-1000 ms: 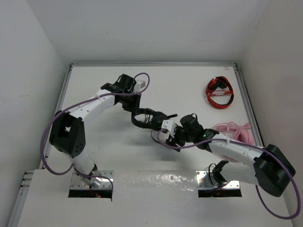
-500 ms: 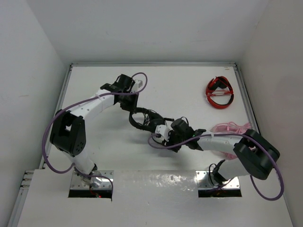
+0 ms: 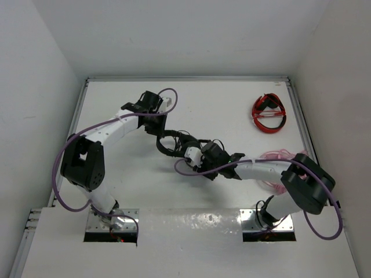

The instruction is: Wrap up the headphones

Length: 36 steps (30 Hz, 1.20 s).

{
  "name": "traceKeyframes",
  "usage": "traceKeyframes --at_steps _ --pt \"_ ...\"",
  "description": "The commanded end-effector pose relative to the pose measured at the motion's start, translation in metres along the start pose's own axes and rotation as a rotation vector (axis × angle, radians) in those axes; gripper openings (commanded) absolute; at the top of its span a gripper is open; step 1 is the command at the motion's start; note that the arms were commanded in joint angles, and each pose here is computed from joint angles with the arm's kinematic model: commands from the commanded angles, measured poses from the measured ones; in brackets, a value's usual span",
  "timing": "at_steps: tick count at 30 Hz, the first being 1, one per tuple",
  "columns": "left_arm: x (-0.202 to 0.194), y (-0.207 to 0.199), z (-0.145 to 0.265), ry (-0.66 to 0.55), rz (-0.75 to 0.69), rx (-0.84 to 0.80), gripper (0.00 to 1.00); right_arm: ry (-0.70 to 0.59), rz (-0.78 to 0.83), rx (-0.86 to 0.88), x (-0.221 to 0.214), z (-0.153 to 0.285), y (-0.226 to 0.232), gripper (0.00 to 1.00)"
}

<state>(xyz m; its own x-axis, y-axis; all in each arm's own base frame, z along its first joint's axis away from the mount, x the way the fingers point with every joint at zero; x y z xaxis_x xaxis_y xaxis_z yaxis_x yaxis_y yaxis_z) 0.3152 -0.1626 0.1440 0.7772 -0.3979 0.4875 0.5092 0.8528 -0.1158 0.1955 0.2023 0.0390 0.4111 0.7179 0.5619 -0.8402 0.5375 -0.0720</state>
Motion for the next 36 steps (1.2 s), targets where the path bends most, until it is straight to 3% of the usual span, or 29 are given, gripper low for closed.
traceKeyframes --at_steps 1,3,6,13,16,20,24,31,36 --pt "0.013 -0.013 0.012 -0.075 -0.008 -0.089 0.00 -0.073 -0.044 -0.027 0.009 0.017 -0.002 0.47" --pt "0.014 -0.010 0.010 -0.082 -0.010 -0.071 0.00 -0.186 -0.045 -0.019 0.025 0.029 -0.001 0.60" --pt "0.016 -0.010 0.007 -0.084 -0.008 -0.081 0.00 -0.312 -0.056 0.008 0.047 0.044 0.002 0.68" --pt "0.019 -0.004 -0.007 -0.074 -0.001 -0.081 0.00 -0.382 -0.036 0.150 0.068 0.069 -0.011 0.70" --pt "0.018 0.004 -0.016 -0.055 0.066 -0.117 0.00 -0.341 0.072 0.206 0.061 0.071 -0.018 0.70" --pt "0.018 0.009 -0.023 -0.043 0.102 -0.138 0.00 -0.136 0.163 0.277 0.039 0.054 -0.018 0.62" --pt "0.017 0.008 -0.026 -0.035 0.110 -0.151 0.00 -0.016 0.148 0.339 0.029 0.038 -0.017 0.59" --pt "0.018 0.014 -0.030 -0.033 0.129 -0.147 0.00 0.014 0.113 0.278 0.031 0.010 -0.029 0.55" --pt "0.020 0.019 -0.028 -0.039 0.136 -0.133 0.00 0.144 0.086 0.240 0.012 -0.001 -0.030 0.51"
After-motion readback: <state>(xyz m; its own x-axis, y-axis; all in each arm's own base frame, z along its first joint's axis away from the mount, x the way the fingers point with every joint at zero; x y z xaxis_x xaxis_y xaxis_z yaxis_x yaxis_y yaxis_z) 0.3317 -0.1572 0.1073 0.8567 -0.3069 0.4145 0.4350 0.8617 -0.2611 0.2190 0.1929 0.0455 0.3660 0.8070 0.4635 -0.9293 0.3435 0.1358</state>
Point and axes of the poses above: each gripper's point midway between its finger pads, its own z axis back along the fingers, its own y axis along the line the jaws close on, x = y × z, the point moved 5 cm from there along z, back along the fingers, and after that the axes turned 11 degrees about -z, right-handed, at the moved point
